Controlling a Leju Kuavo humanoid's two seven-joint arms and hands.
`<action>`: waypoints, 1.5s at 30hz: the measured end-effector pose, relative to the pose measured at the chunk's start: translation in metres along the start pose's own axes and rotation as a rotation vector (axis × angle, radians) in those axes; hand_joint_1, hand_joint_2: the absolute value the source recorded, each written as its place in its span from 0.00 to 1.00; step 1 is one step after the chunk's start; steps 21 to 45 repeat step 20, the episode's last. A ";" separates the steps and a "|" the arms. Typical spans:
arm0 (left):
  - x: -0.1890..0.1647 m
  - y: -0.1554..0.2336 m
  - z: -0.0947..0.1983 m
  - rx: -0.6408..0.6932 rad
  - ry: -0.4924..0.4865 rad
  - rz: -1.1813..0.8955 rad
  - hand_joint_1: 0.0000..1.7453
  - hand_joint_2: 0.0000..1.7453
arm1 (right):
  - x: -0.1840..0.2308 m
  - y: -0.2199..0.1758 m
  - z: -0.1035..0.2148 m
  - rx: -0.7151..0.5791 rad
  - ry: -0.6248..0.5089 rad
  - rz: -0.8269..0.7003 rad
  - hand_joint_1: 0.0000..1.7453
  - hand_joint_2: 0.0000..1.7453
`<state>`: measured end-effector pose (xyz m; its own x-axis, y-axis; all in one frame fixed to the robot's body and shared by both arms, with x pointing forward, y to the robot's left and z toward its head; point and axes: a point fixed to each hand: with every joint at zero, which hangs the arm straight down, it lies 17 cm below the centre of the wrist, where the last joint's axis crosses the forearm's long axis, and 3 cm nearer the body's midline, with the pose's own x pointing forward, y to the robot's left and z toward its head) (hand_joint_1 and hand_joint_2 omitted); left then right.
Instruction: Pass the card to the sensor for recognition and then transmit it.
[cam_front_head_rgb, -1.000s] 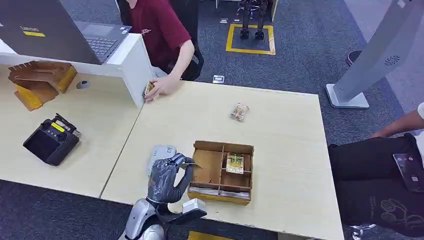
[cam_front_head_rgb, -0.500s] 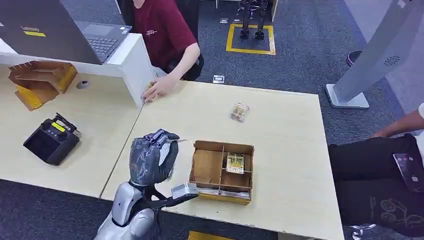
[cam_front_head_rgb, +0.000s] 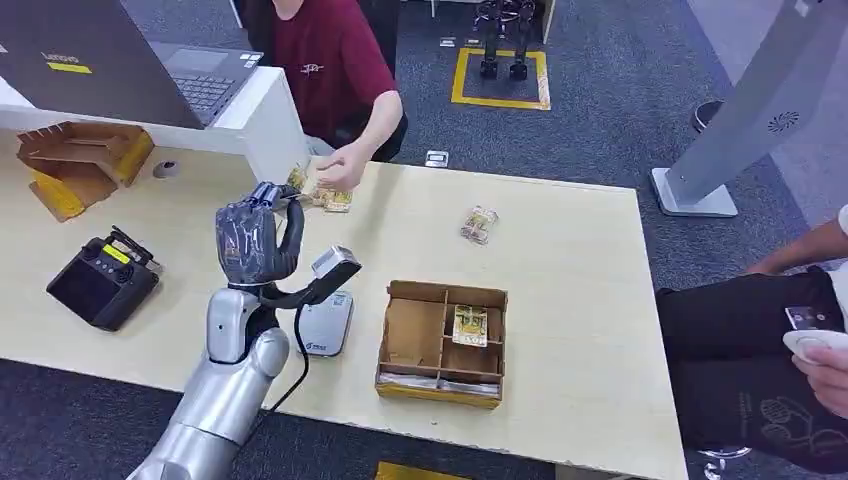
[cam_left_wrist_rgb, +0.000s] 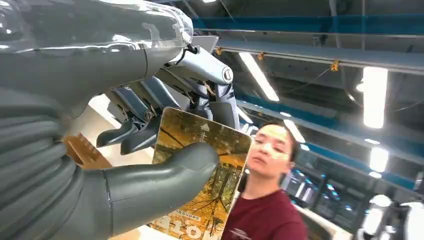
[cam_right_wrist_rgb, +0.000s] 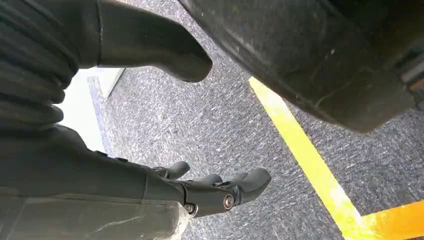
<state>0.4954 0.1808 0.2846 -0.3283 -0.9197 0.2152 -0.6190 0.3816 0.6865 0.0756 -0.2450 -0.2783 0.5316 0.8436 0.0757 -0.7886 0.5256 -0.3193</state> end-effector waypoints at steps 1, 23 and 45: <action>-0.006 -0.003 0.000 -0.006 0.012 -0.008 1.00 1.00 | 0.000 0.000 0.000 0.000 -0.001 0.003 0.00 1.00; -0.055 -0.023 0.009 -0.058 0.135 -0.054 1.00 1.00 | 0.001 -0.001 0.000 0.000 -0.004 0.024 0.00 1.00; -0.055 -0.023 0.009 -0.058 0.135 -0.054 1.00 1.00 | 0.001 -0.001 0.000 0.000 -0.004 0.024 0.00 1.00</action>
